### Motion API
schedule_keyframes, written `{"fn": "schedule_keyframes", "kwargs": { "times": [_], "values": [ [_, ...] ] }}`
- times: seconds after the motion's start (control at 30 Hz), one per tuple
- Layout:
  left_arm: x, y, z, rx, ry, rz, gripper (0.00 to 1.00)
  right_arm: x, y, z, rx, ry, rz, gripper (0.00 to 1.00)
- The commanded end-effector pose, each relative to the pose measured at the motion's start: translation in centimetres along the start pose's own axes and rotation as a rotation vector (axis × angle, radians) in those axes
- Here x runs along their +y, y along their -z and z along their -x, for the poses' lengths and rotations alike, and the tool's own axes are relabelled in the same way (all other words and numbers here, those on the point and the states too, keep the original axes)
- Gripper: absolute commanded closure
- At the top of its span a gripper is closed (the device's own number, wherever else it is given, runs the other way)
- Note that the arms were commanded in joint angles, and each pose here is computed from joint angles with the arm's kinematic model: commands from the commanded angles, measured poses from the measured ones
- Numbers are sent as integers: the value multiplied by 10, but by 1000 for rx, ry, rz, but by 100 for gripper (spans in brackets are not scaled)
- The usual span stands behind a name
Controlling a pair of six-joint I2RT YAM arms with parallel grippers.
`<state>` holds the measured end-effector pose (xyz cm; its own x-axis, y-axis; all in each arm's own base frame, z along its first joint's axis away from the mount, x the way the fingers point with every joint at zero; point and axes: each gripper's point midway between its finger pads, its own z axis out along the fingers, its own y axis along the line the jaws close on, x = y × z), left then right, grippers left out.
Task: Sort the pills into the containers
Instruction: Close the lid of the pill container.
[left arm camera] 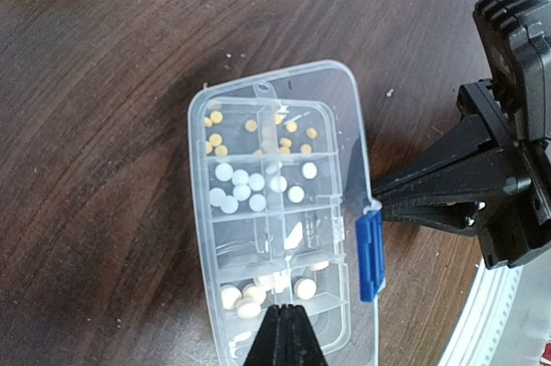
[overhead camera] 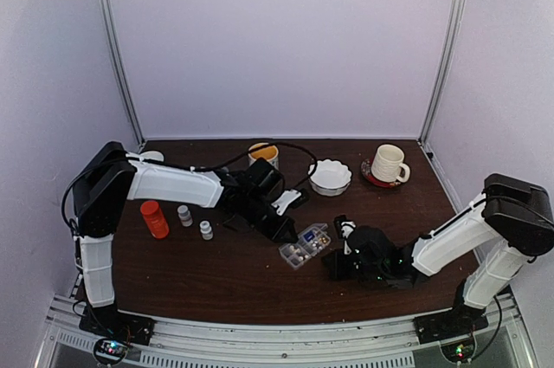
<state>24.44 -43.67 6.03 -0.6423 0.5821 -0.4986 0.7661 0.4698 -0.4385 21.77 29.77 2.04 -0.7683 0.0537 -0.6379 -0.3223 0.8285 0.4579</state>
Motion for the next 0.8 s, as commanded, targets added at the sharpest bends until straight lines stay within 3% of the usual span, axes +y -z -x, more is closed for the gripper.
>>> {"fn": "schedule_keyframes", "kwargs": {
  "times": [0.0,0.13,0.33,0.47,0.53,0.6,0.77],
  "values": [
    [-2,-7,2,-9,-13,20,97,-3,3,12,-62,-40,-8,100],
    [0,-11,-3,24,-32,78,94,-12,19,21,-149,-73,-6,100],
    [10,-14,-11,69,-58,228,90,-11,26,26,-175,-85,11,98],
    [13,-16,-14,82,-61,272,88,2,33,31,-218,-115,118,81],
    [14,-16,-14,81,-63,289,85,7,32,33,-221,-135,142,61],
    [15,-15,-14,81,-64,300,81,13,30,35,-213,-145,157,48],
    [17,-15,-14,80,-56,321,78,18,22,40,-195,-190,142,39]
  ]
}}
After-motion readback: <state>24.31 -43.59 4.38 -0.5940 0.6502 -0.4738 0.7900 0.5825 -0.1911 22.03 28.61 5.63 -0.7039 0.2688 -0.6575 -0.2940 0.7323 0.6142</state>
